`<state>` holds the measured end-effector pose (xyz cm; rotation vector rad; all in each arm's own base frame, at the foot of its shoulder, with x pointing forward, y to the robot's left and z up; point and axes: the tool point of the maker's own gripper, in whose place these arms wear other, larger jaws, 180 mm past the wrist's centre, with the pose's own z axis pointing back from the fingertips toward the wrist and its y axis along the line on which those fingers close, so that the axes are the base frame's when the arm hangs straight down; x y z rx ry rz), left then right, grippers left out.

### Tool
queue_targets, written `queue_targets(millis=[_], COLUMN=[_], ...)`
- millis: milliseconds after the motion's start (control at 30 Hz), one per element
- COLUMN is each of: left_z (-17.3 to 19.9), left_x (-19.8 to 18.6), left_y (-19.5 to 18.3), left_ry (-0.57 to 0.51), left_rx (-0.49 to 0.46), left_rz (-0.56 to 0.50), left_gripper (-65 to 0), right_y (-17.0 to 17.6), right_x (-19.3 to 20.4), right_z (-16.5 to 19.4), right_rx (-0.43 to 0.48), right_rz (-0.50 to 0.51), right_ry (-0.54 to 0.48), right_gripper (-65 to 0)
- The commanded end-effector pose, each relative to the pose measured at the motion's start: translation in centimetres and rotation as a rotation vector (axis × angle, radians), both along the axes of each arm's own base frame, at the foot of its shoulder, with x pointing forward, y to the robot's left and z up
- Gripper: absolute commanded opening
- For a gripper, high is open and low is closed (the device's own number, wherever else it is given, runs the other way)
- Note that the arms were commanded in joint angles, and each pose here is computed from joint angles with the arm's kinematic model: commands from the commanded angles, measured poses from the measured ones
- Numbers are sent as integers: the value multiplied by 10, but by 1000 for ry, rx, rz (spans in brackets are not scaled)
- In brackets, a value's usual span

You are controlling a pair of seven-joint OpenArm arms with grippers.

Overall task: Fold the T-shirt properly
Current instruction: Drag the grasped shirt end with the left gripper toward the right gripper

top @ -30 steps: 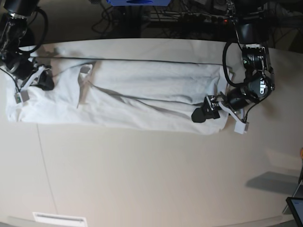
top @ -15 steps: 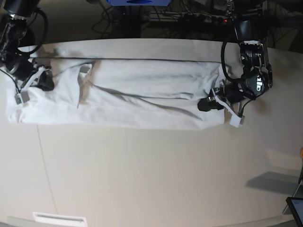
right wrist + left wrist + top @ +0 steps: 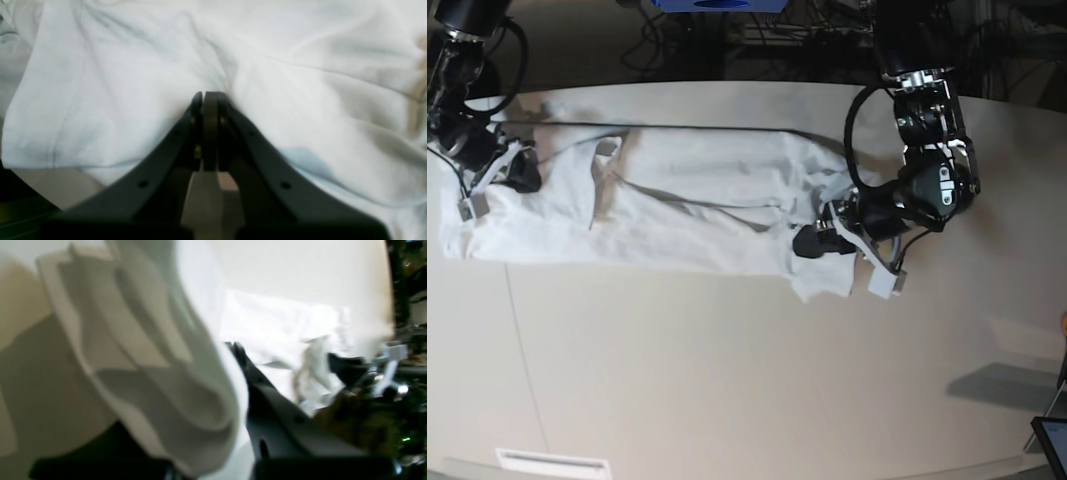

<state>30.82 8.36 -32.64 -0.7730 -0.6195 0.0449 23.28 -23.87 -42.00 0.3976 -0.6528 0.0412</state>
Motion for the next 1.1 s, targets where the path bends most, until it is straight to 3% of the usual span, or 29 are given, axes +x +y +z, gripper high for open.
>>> queue_targets(millis=[0, 100, 367, 533, 700, 1067], left_z=[17, 21, 38, 41, 9, 10], left_x=[6, 6, -14, -13, -18, -6], left_y=[-13, -36, -134, -150, -174, -205], left_ry=[-43, -43, 4, -25, 62, 28], left_rx=[-50, -115, -263, -275, -302, -307], left_rz=[-14, -25, -183, -195, -200, -232], left_gripper=[-650, -650, -650, -650, -650, -650], right_y=[-14, -14, -14, -14, -14, -14], right_x=[-15, -15, -16, -17, -17, -18], right_z=[-13, -13, -14, -15, -15, -15], right_rx=[-79, -79, -80, -80, -80, -78], right_rz=[9, 9, 9, 9, 9, 9], right_ry=[97, 97, 101, 104, 104, 107], right_gripper=[-650, -650, -650, -650, -650, -650])
